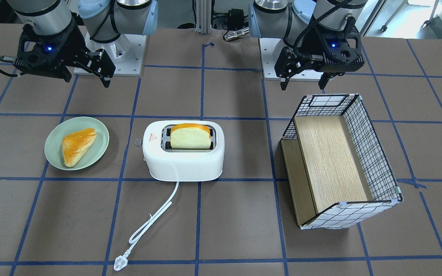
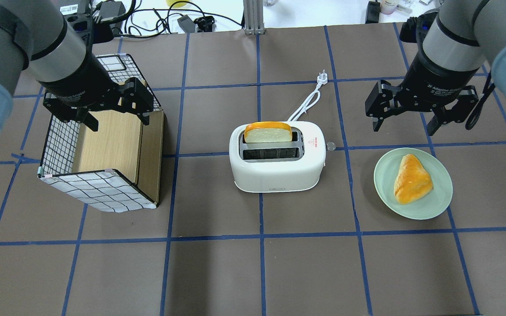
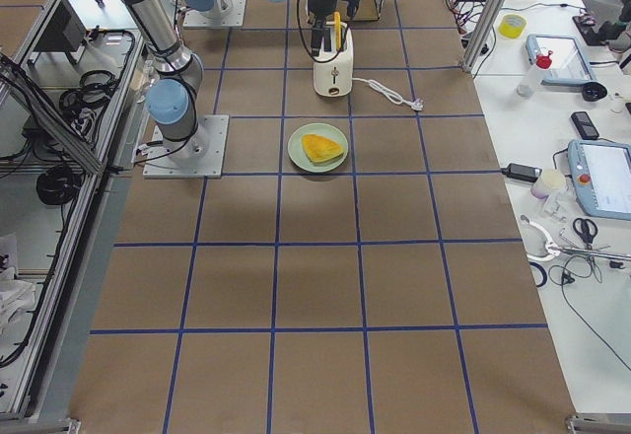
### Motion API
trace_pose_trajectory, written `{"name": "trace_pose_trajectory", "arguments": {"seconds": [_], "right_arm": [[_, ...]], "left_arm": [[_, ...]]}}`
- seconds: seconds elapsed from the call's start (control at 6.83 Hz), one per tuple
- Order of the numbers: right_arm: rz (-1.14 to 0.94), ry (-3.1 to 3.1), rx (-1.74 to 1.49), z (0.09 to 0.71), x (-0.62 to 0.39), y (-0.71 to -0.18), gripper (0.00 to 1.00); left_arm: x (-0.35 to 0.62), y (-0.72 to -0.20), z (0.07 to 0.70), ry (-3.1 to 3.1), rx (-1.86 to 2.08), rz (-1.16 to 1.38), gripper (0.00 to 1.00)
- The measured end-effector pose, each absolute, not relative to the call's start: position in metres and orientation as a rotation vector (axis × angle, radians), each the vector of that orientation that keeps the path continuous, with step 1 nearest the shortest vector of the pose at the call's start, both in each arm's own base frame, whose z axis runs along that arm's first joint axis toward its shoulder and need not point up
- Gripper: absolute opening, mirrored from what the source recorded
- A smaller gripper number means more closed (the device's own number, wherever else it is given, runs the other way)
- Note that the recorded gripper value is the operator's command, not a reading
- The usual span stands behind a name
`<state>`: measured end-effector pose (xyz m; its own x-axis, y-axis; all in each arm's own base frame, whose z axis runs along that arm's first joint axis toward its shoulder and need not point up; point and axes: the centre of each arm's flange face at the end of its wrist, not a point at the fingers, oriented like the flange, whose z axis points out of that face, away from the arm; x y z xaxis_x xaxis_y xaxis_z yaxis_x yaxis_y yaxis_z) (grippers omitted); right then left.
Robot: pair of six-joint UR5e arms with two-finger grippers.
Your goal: Press toaster with right arm
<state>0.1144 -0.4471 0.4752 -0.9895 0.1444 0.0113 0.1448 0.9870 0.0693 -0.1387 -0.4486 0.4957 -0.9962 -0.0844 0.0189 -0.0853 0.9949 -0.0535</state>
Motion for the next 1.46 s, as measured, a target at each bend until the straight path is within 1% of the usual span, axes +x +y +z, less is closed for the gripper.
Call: {"name": "trace_pose_trajectory", "arguments": {"seconds": [1.46], "right_arm": [[-0.127, -3.117, -0.224, 0.4672, 0.1141, -0.4496, 1.0]], "left_arm": [[-0.1386, -0.4486, 0.4956, -3.121, 0.133, 0.084, 1.0]]}}
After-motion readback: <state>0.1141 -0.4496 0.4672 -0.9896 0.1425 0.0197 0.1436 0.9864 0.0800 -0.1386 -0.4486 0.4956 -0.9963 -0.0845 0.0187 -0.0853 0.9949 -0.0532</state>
